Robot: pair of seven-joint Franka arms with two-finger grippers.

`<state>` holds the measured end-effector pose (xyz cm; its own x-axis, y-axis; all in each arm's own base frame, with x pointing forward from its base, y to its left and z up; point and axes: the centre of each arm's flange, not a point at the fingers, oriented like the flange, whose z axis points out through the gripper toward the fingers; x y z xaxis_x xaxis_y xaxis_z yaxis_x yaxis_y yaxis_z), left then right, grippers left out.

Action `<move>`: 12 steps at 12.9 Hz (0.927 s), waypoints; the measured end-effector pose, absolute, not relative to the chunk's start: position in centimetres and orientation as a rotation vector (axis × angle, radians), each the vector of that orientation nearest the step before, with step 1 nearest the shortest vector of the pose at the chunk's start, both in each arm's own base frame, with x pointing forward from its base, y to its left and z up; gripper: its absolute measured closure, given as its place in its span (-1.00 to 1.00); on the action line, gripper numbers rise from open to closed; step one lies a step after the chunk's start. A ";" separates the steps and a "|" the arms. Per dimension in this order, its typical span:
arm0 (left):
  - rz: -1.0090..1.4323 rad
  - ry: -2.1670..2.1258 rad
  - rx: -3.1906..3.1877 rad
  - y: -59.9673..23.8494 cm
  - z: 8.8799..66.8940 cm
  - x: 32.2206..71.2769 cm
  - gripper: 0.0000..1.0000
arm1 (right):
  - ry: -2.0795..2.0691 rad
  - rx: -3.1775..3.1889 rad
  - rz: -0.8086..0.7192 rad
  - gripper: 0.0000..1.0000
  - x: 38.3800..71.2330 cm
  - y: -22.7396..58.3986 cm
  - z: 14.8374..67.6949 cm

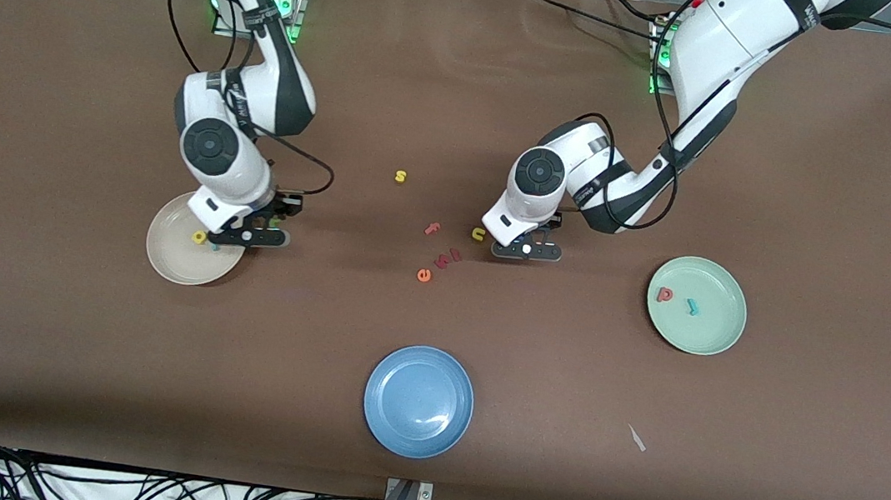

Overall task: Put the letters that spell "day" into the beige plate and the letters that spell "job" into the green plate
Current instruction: 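Open the right gripper to drop the green d on the beige plate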

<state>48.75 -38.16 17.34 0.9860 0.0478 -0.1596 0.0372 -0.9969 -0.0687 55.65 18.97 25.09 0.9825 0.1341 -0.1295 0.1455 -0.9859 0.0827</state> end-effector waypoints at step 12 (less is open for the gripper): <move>0.226 -0.081 -3.080 -38.2 17.7 49.6 0.32 | 0.454 2.969 -0.266 -0.60 57.5 9.9 24.0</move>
